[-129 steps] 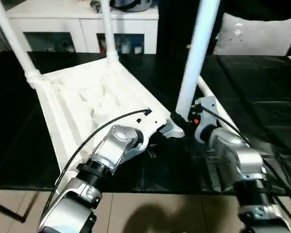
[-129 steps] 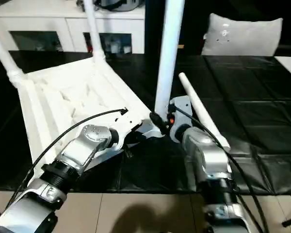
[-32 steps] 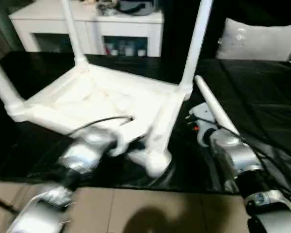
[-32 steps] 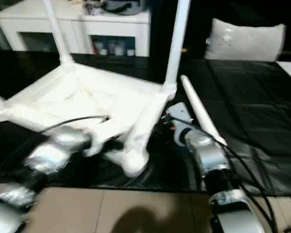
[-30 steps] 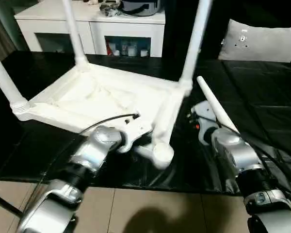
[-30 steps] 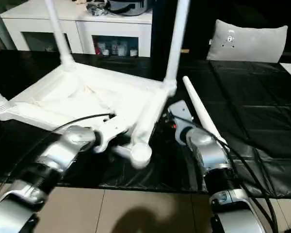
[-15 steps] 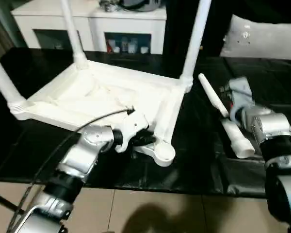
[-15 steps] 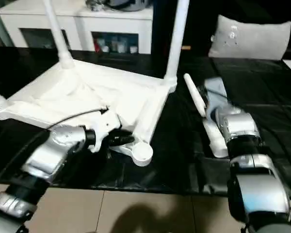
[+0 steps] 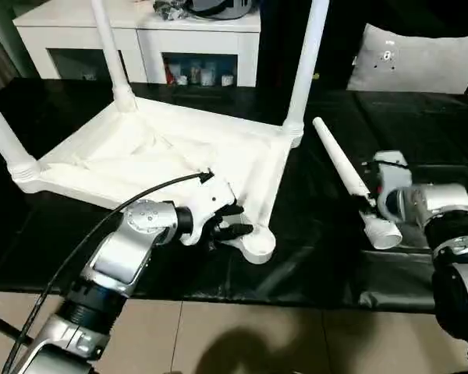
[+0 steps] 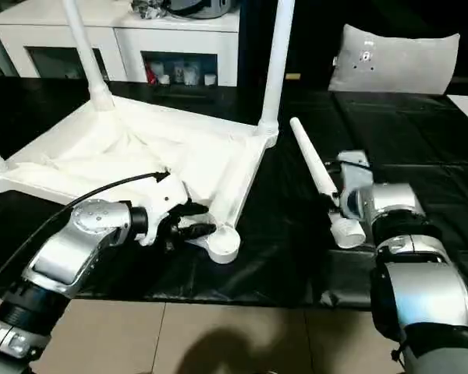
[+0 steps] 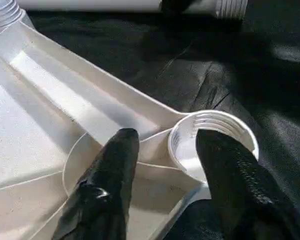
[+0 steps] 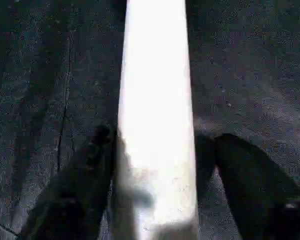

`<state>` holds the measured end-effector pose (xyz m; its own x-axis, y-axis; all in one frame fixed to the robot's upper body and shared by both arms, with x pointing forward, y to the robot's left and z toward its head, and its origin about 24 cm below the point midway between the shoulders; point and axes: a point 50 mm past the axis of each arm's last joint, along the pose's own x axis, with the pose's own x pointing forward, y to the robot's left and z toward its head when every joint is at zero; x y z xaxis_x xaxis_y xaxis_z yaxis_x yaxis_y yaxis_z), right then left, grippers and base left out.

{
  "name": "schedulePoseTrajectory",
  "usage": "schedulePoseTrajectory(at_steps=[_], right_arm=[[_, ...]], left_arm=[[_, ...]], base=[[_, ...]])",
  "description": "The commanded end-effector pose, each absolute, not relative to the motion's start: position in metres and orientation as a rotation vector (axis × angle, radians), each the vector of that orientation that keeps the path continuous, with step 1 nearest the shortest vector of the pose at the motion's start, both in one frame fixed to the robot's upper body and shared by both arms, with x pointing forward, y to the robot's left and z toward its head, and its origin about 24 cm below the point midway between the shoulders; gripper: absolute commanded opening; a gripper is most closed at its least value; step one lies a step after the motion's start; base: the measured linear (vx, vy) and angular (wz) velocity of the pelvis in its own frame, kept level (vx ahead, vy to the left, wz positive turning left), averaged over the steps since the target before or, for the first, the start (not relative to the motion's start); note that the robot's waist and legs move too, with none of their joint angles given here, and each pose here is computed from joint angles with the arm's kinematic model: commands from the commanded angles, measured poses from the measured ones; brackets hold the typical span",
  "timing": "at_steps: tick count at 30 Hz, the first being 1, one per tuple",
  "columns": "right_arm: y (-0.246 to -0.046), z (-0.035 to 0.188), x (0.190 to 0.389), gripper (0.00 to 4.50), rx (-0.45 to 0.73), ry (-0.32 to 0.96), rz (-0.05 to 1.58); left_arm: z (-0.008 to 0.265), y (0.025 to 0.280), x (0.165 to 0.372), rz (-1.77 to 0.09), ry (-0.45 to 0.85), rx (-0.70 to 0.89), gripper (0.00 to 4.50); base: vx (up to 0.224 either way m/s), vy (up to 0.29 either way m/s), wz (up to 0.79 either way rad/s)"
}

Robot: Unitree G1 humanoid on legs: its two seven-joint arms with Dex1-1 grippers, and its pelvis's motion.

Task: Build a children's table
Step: Pick table leg

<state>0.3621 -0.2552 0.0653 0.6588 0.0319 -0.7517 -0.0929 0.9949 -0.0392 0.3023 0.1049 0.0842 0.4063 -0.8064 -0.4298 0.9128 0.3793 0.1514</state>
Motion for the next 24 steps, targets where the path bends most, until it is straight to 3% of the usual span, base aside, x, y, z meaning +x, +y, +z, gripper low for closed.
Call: schedulePoseTrajectory(at_steps=[1, 12, 24], right_arm=[[-0.253, 0.066, 0.362, 2.91, -0.040, 0.863, 0.088], [-0.262, 0.060, 0.355, 2.01, -0.032, 0.920, 0.104], [-0.264, 0.052, 0.349, 1.86, 0.065, 0.906, 0.107]], left_arm=[[0.087, 0.107, 0.302, -1.116, 0.299, 0.388, 2.57], [0.087, 0.103, 0.298, -1.136, 0.315, 0.373, 3.44], [0.086, 0.096, 0.297, -1.154, 0.317, 0.366, 4.42]], base=[[0.000, 0.000, 0.00], [0.000, 0.000, 0.00], [0.000, 0.000, 0.00]])
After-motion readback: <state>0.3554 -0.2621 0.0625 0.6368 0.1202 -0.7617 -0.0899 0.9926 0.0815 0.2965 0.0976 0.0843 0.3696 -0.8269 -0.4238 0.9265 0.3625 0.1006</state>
